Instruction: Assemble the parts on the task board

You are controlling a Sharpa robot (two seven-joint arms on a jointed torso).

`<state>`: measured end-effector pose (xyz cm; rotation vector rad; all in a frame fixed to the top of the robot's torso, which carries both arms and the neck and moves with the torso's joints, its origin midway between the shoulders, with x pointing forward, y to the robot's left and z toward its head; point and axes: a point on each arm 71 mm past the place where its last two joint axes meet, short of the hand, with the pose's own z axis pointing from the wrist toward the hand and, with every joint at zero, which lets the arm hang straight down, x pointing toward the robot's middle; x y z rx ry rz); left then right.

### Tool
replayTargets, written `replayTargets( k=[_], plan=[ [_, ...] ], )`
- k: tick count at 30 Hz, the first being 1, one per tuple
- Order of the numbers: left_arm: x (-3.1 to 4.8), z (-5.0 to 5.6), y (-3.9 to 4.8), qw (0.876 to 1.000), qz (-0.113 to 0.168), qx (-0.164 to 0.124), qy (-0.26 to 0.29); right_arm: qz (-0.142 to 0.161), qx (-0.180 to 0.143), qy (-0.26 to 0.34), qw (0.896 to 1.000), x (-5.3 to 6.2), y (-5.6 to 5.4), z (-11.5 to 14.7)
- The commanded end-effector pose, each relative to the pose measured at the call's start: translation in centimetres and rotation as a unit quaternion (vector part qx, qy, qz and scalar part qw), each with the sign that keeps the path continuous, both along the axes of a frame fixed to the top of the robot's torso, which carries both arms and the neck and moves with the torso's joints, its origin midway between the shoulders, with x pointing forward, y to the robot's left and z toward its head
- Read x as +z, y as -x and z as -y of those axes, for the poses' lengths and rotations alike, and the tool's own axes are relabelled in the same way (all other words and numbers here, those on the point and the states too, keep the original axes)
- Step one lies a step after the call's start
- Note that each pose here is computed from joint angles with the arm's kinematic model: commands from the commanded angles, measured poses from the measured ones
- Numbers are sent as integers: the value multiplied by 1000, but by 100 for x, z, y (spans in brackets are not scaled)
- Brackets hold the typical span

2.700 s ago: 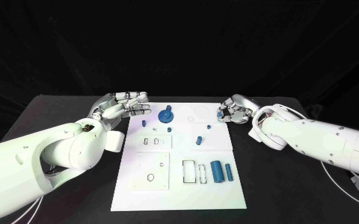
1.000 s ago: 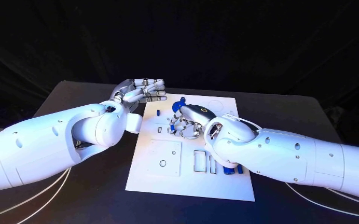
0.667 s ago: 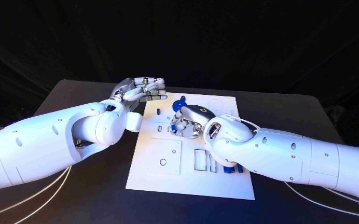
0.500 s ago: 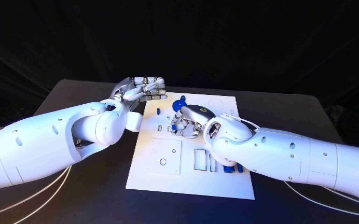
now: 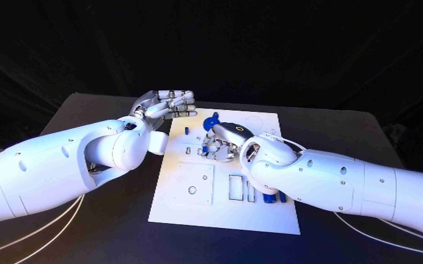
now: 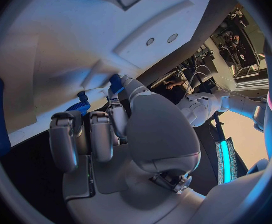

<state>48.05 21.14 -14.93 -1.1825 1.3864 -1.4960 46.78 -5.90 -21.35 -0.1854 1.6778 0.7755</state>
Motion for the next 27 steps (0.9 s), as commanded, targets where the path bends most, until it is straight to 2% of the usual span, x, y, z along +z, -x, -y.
replayTargets(
  k=[1, 27],
  plan=[
    [12, 25, 6, 1000, 2, -9, 5, -10, -2, 21, 1000, -60, 6, 12],
    [10, 14, 2, 1000, 1, -8, 5, -7, 0, 21, 1000, -54, 15, 5]
  ],
)
